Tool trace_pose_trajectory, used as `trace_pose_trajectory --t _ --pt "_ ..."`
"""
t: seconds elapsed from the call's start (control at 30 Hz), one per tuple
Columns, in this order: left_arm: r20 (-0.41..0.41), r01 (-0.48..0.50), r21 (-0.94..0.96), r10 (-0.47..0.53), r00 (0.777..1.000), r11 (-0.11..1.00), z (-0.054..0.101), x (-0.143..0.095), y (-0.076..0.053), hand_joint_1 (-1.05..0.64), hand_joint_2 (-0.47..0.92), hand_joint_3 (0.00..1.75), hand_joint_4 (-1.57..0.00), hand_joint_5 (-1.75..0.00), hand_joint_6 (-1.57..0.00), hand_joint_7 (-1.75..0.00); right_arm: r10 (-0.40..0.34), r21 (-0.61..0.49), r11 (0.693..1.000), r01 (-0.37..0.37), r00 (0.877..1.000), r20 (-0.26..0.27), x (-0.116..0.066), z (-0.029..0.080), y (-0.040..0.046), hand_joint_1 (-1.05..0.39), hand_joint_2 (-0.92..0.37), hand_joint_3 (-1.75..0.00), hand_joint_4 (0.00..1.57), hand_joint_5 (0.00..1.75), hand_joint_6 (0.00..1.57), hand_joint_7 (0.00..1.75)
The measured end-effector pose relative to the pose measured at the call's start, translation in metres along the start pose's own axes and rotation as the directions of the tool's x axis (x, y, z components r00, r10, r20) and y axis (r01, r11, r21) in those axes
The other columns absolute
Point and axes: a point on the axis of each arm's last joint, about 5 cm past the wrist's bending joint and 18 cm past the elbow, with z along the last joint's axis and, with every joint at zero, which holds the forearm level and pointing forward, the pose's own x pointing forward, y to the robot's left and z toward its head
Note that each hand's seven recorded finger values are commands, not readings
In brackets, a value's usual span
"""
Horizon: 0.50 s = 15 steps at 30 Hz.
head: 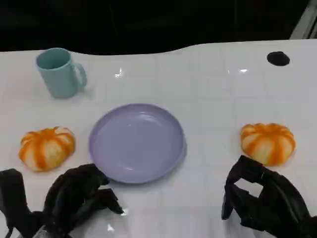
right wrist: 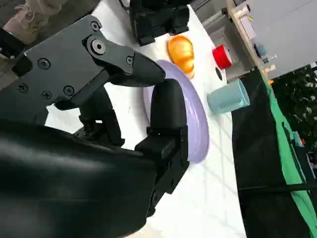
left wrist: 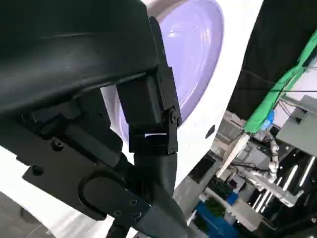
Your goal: Grasp the bread from the table and place it into the plate.
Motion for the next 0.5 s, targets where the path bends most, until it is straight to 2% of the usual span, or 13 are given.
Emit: trace_pose_trajectory --t 0.5 --pt "-0.011 -0.010 -0.016 0.010 1.000 1.000 -0.0004 -0.0038 -0.0028 -1.05 0.65 0.00 -1.57 -0.66 -1.57 -0.55 0.009 -0.003 1.000 -0.009 1.000 0.003 -0.0029 0.0055 0.0034 -0.30 -0.55 -1.00 0.76 1.75 0.55 1.75"
